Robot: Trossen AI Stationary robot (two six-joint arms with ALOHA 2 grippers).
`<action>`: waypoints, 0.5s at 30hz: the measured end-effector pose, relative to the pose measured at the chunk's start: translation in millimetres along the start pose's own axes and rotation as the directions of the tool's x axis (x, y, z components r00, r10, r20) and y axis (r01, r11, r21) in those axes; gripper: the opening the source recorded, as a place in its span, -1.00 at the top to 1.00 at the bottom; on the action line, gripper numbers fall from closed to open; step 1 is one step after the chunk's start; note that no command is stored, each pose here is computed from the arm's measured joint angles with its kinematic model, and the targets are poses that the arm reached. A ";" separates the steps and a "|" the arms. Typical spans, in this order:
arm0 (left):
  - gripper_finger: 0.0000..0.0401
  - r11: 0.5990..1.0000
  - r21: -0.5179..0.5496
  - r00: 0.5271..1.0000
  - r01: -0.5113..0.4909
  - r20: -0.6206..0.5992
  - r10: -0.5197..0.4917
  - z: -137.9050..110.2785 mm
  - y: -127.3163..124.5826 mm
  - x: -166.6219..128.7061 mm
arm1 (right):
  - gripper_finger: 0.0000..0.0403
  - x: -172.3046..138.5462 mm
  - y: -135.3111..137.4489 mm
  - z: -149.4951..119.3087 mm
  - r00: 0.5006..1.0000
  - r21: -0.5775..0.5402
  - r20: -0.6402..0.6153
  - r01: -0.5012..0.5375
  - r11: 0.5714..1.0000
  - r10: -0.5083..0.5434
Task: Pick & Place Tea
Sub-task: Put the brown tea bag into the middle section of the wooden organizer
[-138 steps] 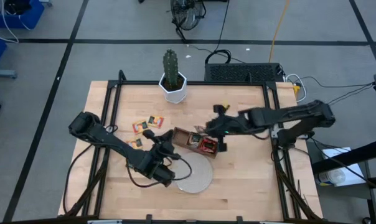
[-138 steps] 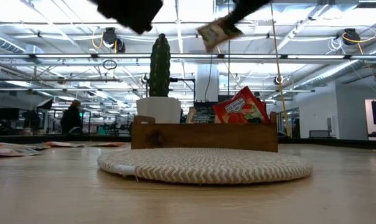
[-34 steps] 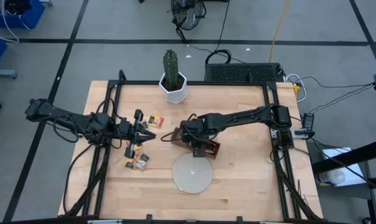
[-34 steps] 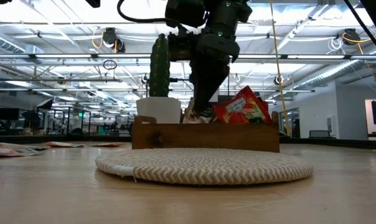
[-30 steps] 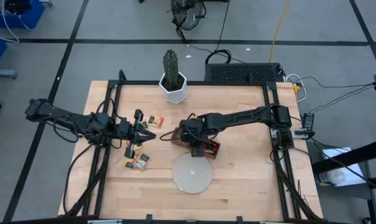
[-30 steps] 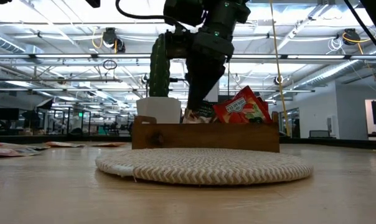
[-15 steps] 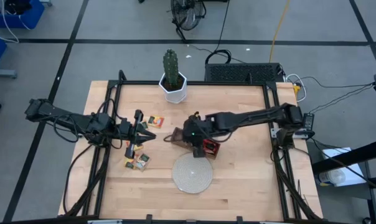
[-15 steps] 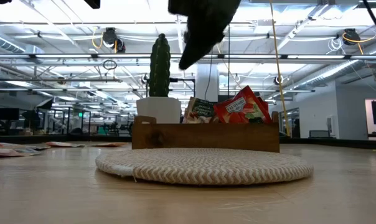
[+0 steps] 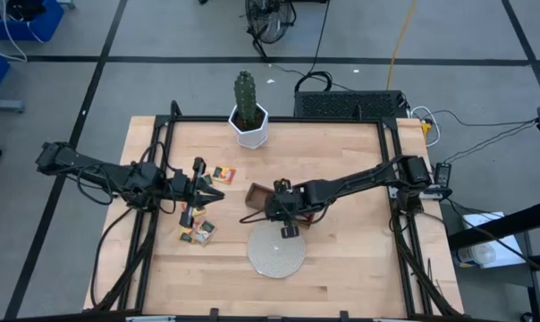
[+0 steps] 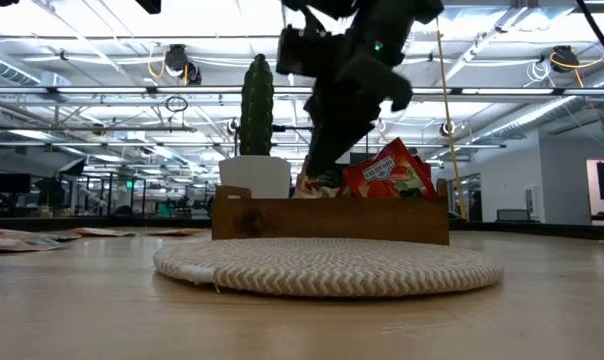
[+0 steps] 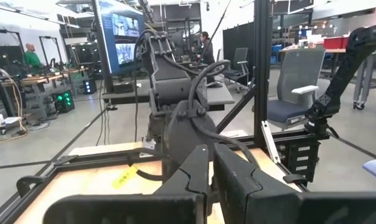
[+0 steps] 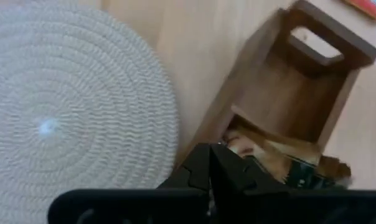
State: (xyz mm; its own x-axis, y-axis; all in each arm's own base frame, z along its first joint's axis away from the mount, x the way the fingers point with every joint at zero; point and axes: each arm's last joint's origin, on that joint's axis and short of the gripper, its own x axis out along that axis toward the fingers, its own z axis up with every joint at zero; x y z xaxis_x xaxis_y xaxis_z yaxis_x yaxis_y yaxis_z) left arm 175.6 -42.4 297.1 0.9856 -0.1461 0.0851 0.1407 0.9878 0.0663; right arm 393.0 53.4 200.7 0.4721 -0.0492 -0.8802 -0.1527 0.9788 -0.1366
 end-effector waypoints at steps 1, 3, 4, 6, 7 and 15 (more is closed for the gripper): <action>0.85 1.000 0.000 1.000 -0.002 -0.001 0.002 0.0 0.1 0.0 | 1.00 1.3 -0.5 -1.0 1.000 0.004 -0.004 0.010 1.000 -0.010; 0.85 1.000 -0.002 1.000 -0.008 0.000 0.008 0.0 0.3 0.0 | 1.00 2.0 -2.1 -4.0 1.000 0.010 -0.029 0.012 1.000 -0.012; 0.85 1.000 -0.002 1.000 -0.010 0.000 0.010 0.0 0.4 0.0 | 1.00 1.9 -2.1 -4.3 0.999 0.010 -0.032 0.010 1.000 -0.010; 0.85 1.000 -0.002 1.000 -0.014 -0.001 0.014 0.0 0.5 0.0 | 1.00 1.6 -2.1 -5.1 0.999 0.009 -0.041 0.008 1.000 -0.008; 0.85 1.000 -0.003 1.000 -0.014 0.000 0.014 0.1 0.5 0.0 | 1.00 1.6 -2.3 -5.9 0.999 0.007 -0.049 0.016 1.000 -0.016; 0.85 1.000 -0.002 1.000 -0.027 -0.001 0.027 0.0 0.9 0.0 | 1.00 1.8 -9.5 -6.2 0.990 -0.021 -0.057 0.129 0.991 -0.130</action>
State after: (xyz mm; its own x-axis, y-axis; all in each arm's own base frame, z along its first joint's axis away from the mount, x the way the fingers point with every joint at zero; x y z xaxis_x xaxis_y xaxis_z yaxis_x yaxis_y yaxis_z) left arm 175.7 -41.5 297.2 0.9892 -0.1193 0.0855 0.1143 0.9915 0.0617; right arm 389.8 42.8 197.6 0.4381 -0.1867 -0.8793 -0.1090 0.9599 -0.2581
